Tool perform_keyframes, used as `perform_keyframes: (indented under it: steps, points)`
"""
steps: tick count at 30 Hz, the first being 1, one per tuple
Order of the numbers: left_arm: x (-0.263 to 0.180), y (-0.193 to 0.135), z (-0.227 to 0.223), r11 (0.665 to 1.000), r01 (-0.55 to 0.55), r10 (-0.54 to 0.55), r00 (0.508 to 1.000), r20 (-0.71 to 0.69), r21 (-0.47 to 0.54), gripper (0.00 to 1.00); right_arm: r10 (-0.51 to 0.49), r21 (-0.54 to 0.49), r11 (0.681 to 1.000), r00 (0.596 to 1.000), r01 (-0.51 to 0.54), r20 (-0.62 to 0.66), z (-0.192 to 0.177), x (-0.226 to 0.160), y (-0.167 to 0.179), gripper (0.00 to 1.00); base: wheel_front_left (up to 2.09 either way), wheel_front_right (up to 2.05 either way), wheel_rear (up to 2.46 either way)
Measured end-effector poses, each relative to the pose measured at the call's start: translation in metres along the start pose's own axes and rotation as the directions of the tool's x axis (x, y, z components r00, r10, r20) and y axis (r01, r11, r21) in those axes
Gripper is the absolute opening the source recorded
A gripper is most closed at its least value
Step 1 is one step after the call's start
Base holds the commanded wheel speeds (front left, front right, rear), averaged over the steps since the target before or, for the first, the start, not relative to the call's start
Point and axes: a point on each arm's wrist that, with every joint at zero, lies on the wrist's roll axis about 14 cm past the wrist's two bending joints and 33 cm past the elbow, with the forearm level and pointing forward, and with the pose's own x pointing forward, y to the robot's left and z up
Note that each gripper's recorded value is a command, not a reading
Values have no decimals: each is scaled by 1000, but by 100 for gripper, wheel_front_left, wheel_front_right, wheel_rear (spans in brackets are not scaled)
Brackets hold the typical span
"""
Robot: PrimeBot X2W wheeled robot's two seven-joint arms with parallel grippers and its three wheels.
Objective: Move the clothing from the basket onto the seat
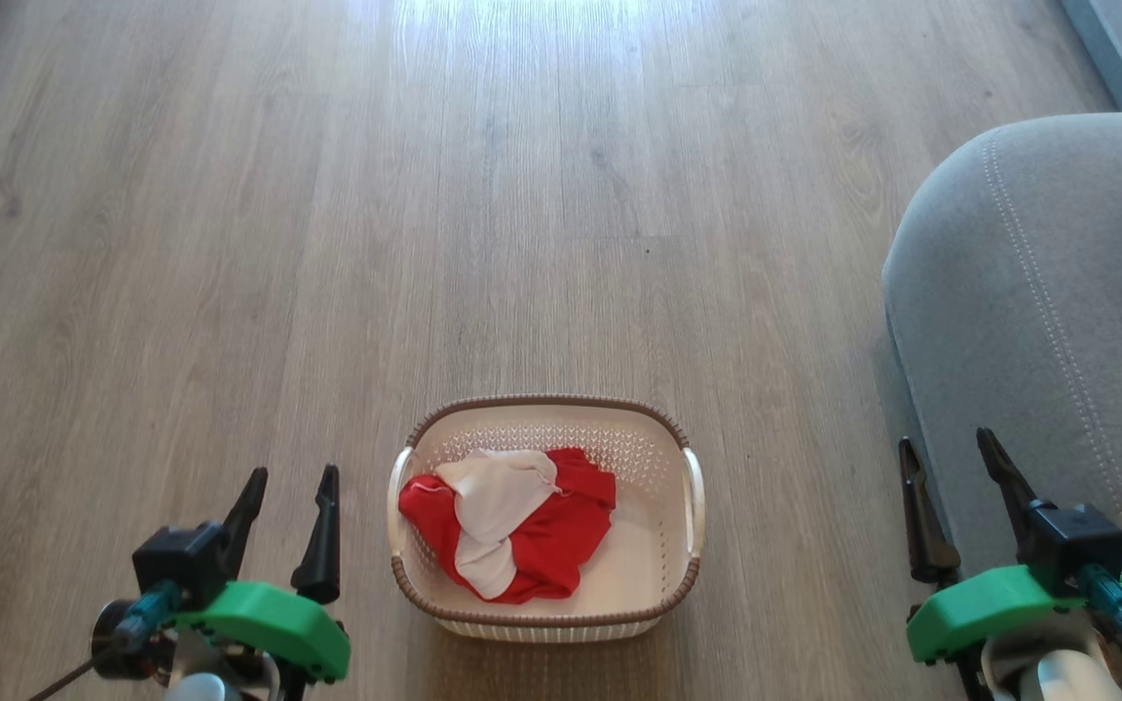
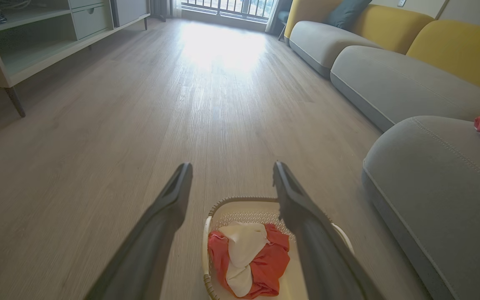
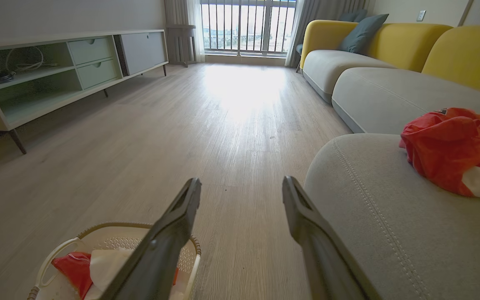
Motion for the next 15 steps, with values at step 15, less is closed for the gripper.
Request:
perform_keyframes:
  steps: [15]
  points:
    - [12,1,-16,1000,1,-2,999,-46,-2,100,-35,-5,999,999,35,6,1,14,-13,100,0,0,0]
